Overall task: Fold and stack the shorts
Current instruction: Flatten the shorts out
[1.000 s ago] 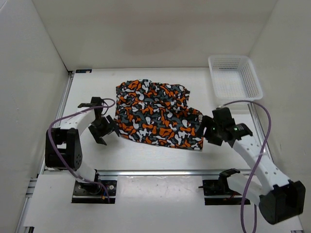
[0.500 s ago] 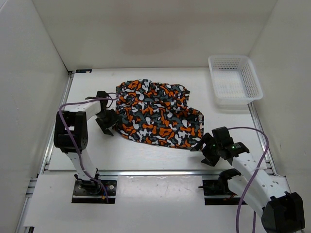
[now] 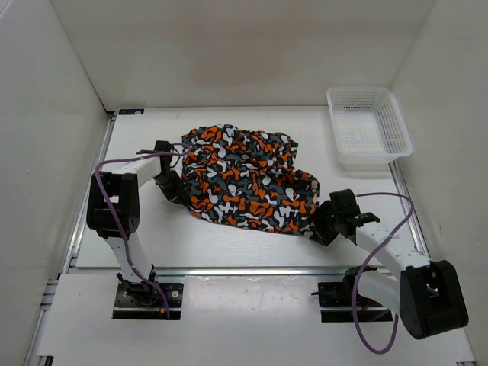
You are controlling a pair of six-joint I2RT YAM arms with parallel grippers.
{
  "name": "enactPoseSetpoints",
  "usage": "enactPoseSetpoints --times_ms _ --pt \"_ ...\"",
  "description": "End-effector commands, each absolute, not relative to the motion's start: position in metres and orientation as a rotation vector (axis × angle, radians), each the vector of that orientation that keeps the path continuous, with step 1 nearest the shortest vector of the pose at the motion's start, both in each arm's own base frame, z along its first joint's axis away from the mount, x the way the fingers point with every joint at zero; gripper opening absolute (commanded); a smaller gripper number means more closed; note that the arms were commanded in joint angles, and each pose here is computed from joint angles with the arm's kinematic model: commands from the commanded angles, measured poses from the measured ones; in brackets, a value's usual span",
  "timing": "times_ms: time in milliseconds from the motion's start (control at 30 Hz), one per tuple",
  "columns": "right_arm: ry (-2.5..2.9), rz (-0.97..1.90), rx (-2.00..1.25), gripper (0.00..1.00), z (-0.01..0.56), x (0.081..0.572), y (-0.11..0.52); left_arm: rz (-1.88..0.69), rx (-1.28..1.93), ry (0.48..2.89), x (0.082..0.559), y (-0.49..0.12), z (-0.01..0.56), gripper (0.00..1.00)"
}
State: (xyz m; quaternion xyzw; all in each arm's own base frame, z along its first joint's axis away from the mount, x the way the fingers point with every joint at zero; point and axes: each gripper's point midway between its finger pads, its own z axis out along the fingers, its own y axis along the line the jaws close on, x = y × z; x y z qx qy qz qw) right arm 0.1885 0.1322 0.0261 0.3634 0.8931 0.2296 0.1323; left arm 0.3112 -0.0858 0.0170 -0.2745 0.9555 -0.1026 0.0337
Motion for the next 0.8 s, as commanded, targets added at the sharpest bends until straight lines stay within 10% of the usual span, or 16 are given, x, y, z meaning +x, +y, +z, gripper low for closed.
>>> enactPoseSetpoints --times_ms 0,133,300,533,767 --pt "2.516 0.56 1.039 0.64 0.025 0.217 0.111 -0.32 -0.805 2.888 0.326 -0.085 0.026 0.1" --pt "2.58 0.566 1.033 0.48 0.016 0.223 0.117 -0.317 -0.782 2.861 0.325 -0.083 0.041 0.1" --pt "2.502 0.585 0.937 0.0 0.051 0.262 0.119 -0.346 -0.726 2.797 0.337 -0.083 0.083 0.1" --pt "2.151 0.563 0.547 0.0 0.256 0.35 0.109 -0.34 -0.567 2.51 0.383 -0.073 0.257 0.1" --pt "1.759 0.513 0.292 0.0 0.46 0.336 0.088 -0.529 -0.435 2.054 0.358 -0.078 0.441 0.1"
